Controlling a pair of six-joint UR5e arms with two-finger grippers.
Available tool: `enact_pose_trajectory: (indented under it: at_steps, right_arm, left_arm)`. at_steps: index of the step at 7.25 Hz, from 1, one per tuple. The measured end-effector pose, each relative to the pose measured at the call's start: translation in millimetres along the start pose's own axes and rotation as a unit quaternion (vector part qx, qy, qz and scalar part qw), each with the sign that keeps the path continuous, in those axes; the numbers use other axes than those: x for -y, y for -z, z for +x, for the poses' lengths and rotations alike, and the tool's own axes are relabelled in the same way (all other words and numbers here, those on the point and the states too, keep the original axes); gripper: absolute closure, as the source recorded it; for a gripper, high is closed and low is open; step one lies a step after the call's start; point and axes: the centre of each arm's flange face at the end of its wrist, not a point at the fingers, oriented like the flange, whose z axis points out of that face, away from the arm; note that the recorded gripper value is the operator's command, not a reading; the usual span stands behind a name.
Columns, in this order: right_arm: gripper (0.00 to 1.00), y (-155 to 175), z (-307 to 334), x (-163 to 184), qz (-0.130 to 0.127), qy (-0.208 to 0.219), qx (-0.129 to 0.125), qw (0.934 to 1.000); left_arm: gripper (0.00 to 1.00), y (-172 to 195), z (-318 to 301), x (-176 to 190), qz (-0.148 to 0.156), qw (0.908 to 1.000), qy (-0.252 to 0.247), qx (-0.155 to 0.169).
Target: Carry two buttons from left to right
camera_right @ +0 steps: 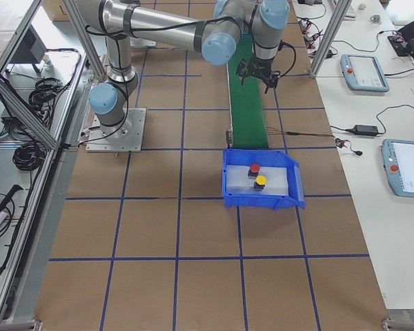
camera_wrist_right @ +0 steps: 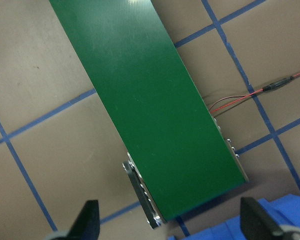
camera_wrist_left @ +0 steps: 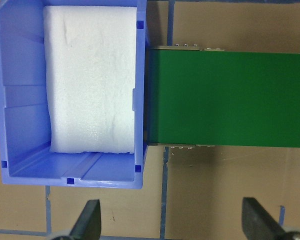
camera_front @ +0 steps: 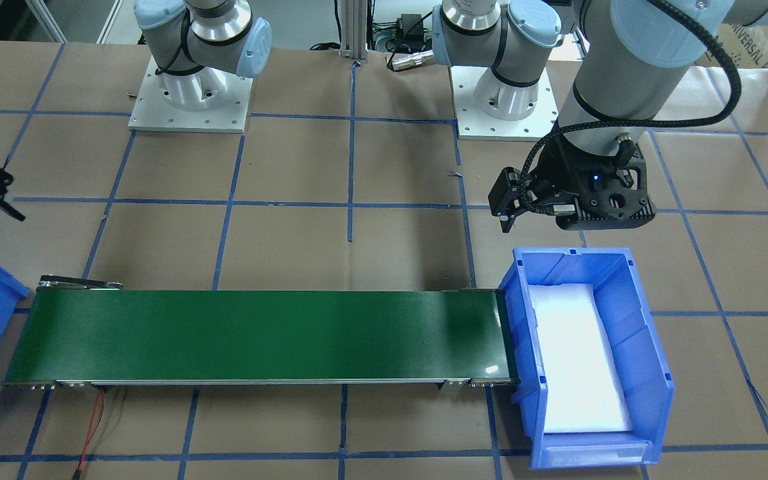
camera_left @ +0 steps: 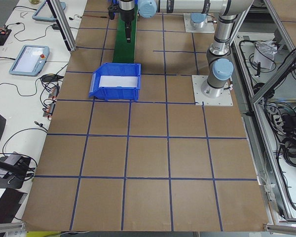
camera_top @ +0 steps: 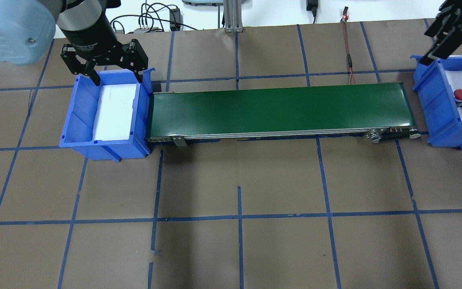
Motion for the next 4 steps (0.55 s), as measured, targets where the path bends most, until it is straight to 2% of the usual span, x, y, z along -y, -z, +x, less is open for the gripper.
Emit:
enact_pose_trajectory:
  at_steps: [2, 4]
  right_arm:
    - [0.0, 0, -47, 62, -0.013, -0.056, 0.0, 0.9983]
    - [0.0, -9, -89, 106, -0.024, -0.132, -0.003, 0.9909]
  left_arm:
    - [0.0, -1, 0, 0, -0.001, 1.0, 0.0, 0.0]
    - [0.0, -1, 0, 0, -0.001, 1.0, 0.0, 0.0]
